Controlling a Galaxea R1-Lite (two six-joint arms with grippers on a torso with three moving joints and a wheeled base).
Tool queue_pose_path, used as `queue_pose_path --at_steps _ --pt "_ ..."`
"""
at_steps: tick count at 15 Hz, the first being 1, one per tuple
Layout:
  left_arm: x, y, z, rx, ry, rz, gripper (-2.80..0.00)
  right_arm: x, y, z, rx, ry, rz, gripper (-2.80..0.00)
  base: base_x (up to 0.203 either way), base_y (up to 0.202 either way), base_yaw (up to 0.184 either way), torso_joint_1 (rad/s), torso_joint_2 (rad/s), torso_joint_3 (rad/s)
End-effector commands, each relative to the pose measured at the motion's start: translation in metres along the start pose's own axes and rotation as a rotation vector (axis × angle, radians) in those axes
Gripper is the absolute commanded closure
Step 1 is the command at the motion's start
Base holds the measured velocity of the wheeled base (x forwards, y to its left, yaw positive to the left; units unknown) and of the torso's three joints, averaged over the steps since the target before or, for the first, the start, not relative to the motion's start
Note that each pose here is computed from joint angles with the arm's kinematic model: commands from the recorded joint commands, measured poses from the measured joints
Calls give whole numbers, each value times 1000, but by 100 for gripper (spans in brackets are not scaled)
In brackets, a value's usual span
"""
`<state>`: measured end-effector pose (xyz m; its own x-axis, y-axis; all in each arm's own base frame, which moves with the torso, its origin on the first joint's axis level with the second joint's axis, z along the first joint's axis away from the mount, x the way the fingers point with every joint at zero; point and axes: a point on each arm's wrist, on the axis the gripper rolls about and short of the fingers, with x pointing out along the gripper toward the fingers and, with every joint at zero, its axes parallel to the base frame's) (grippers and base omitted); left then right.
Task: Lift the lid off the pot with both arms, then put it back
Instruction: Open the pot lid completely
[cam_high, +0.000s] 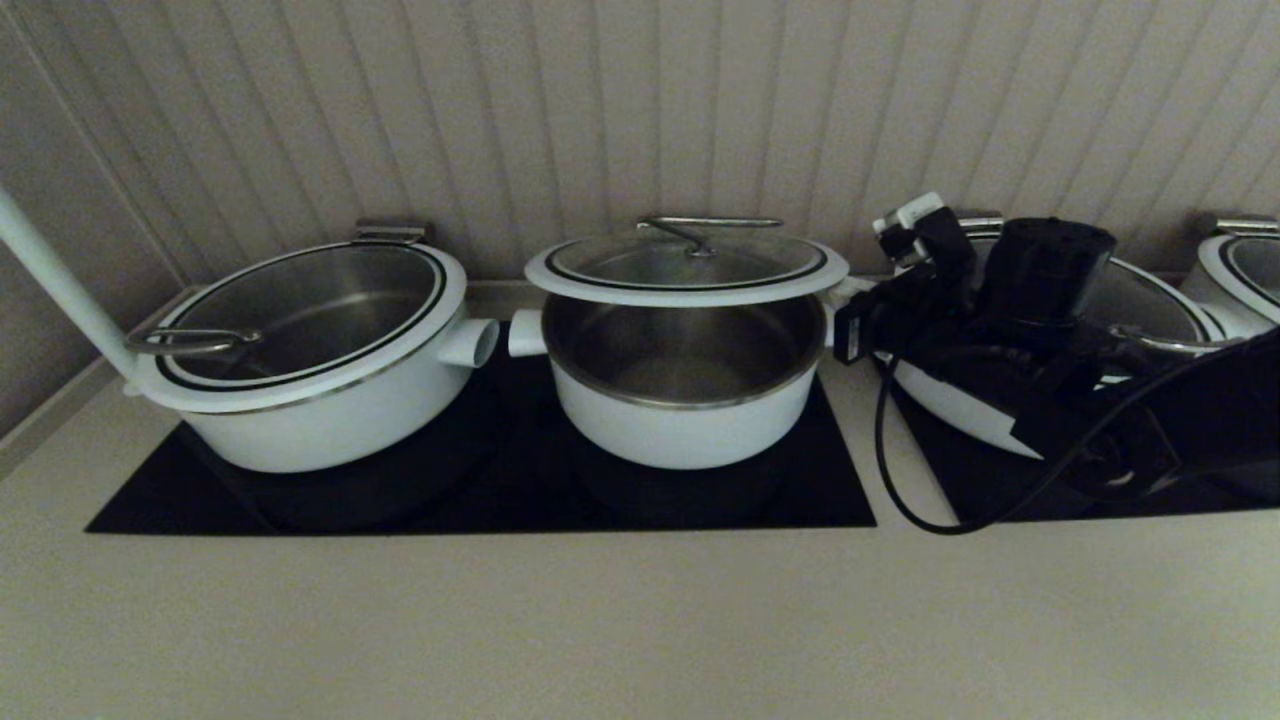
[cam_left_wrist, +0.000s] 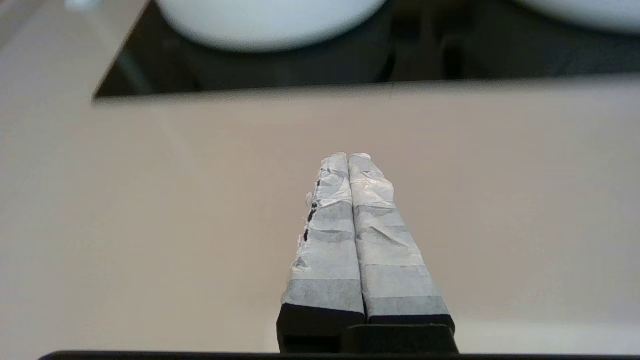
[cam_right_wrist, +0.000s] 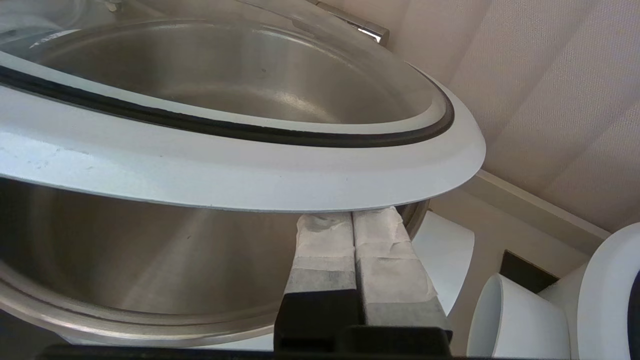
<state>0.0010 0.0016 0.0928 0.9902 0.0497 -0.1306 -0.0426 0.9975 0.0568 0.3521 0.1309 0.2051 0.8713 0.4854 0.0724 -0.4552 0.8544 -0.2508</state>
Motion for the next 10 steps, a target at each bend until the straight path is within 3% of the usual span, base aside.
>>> queue_pose_path --at_steps 1,2,5,8,10 --pt "-9 0 -5 72 -78 8 0 0 0 1 -3 -7 1 0 0 0 0 0 0 0" --pt "-10 0 -6 104 -80 -14 0 0 0 1 -3 -8 0 0 0 0 0 0 0 0" --pt "-13 -1 -11 112 -79 -37 0 0 1 1 -2 -7 3 0 0 0 0 0 0 0" --pt "-19 -1 -15 88 -144 -43 0 0 0 2 -3 -12 2 0 0 0 0 0 0 0" --pt "-21 -2 -21 47 -127 -58 0 -1 0 3 -2 -15 3 0 0 0 0 0 0 0"
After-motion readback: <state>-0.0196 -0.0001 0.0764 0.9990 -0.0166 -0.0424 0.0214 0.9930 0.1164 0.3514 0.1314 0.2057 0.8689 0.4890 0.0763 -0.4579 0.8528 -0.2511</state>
